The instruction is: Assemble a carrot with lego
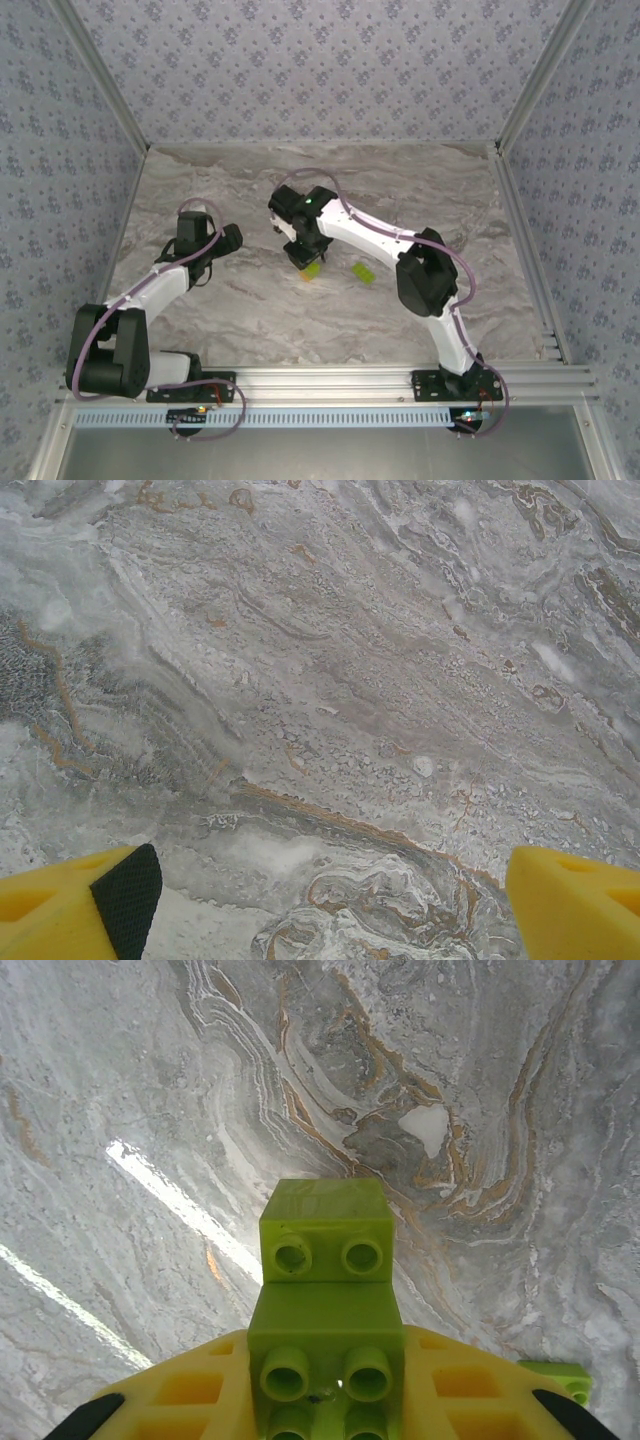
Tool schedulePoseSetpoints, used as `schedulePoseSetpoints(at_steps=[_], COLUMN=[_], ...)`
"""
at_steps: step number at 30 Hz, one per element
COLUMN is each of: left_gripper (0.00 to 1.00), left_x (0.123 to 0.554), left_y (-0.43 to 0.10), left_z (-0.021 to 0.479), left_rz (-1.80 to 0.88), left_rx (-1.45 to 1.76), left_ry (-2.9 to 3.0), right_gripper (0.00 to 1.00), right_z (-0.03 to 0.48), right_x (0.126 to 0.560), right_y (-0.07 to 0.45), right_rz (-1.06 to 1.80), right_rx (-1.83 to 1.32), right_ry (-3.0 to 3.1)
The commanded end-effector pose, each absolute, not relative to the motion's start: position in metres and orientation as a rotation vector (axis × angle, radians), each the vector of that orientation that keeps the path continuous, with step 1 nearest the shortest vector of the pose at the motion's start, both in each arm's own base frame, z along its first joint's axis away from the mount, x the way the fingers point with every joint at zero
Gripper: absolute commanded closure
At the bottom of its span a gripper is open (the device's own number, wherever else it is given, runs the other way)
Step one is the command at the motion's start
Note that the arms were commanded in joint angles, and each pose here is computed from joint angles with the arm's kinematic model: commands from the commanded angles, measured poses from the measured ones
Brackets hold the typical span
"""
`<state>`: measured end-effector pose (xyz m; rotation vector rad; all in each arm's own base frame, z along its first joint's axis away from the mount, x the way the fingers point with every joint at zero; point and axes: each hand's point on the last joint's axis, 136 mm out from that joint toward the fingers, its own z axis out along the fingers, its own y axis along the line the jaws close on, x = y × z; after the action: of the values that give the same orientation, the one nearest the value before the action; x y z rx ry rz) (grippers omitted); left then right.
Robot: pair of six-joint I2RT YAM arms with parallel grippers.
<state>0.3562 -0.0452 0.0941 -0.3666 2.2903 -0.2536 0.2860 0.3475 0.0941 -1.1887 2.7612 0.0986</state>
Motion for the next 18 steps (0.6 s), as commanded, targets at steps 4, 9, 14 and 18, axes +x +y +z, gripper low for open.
schedulePoseSetpoints(at_steps=[4, 9, 14, 18], left_gripper=[0.09, 0.09, 0.09, 0.09], left_x=[0.361, 0.361, 0.362, 0.361], left_y=[-0.044, -0.044, -0.045, -0.045], left_z=[0.103, 0.103, 0.103, 0.102], left_rz=[-0.250, -0.251, -0.253, -0.253], left_rx=[-0.348, -0.348, -0.346, -0.347], left_ry=[2.258, 2.258, 2.259, 2.260], right_gripper=[0.72, 0.72, 0.72, 0.72], right_z=[-0.008, -0.028, -0.031, -0.003], right_x=[0.230, 0.213, 0.211, 0.228], right_y=[0.290, 0.289, 0.292, 0.301], right_rz=[-0.232, -0.164, -0.103, -0.053], right_rx=[-1.376, -1.363, -1.353, -1.338], right_ry=[3.070, 3.126, 3.140, 3.084])
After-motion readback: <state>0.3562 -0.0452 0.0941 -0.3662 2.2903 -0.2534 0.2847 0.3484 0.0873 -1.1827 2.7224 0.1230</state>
